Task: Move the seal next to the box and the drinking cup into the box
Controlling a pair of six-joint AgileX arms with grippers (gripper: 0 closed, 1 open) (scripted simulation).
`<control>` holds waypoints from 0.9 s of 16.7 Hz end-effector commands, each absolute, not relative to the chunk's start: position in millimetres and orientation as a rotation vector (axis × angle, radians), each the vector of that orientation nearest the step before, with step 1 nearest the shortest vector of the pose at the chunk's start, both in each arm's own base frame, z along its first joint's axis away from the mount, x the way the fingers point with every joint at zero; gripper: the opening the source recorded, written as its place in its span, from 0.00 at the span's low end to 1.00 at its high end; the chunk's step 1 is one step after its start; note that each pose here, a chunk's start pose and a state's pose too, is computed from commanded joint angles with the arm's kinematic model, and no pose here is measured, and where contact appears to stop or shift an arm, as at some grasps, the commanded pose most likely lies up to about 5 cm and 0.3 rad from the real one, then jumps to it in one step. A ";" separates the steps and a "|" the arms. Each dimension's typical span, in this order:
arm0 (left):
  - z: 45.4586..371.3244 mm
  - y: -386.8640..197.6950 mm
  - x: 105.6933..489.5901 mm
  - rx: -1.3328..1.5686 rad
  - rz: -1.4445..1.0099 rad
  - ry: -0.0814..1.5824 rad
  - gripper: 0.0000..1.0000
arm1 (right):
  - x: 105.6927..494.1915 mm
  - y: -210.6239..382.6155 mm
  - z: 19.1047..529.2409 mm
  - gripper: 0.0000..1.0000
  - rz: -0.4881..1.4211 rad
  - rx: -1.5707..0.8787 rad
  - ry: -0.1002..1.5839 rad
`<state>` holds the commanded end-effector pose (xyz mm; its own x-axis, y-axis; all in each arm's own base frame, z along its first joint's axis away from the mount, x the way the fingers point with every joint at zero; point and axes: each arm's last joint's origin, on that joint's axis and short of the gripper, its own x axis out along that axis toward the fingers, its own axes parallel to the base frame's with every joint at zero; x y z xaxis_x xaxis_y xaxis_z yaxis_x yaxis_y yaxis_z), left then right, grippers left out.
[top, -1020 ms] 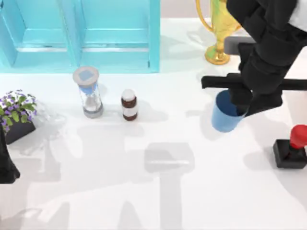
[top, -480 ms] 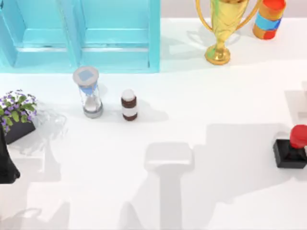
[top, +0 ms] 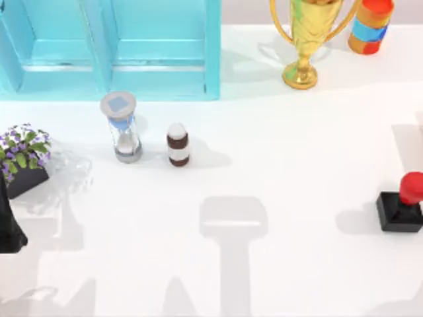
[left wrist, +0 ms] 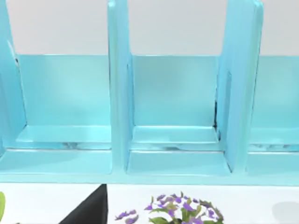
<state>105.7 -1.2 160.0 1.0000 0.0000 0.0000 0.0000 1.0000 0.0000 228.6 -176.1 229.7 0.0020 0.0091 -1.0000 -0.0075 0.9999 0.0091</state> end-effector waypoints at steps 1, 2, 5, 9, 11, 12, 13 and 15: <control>160.0 -1.2 105.7 0.000 0.000 0.000 1.00 | 222.9 -179.3 229.1 0.00 0.008 0.009 1.573; 160.0 -1.2 105.7 0.000 0.000 0.000 1.00 | 219.5 -181.2 228.7 0.00 0.004 0.015 1.575; 160.0 -1.2 105.7 0.000 0.000 0.000 1.00 | 218.4 -181.7 228.6 0.00 0.003 0.017 1.576; 160.0 -1.2 105.7 0.000 0.000 0.000 1.00 | 220.1 -180.8 223.1 0.00 0.007 0.018 1.581; 160.0 -1.2 105.7 0.000 0.000 0.000 1.00 | 220.1 -179.2 208.4 0.00 0.010 0.022 1.587; 160.0 -1.2 105.7 0.000 0.000 0.000 1.00 | 220.2 -178.5 200.5 0.00 0.007 0.019 1.582; 160.0 -1.2 105.7 0.000 0.000 0.000 1.00 | 220.6 -178.0 193.3 0.00 -0.001 0.011 1.568; 160.0 -1.2 105.7 0.000 0.000 0.000 1.00 | 219.3 -175.5 177.0 0.00 -0.005 0.007 1.562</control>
<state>105.7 -1.2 160.0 1.0000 0.0000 0.0000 0.0000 1.0000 0.0000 219.3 -175.5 177.0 0.0090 0.0009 -1.0000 0.0079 1.0000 0.0010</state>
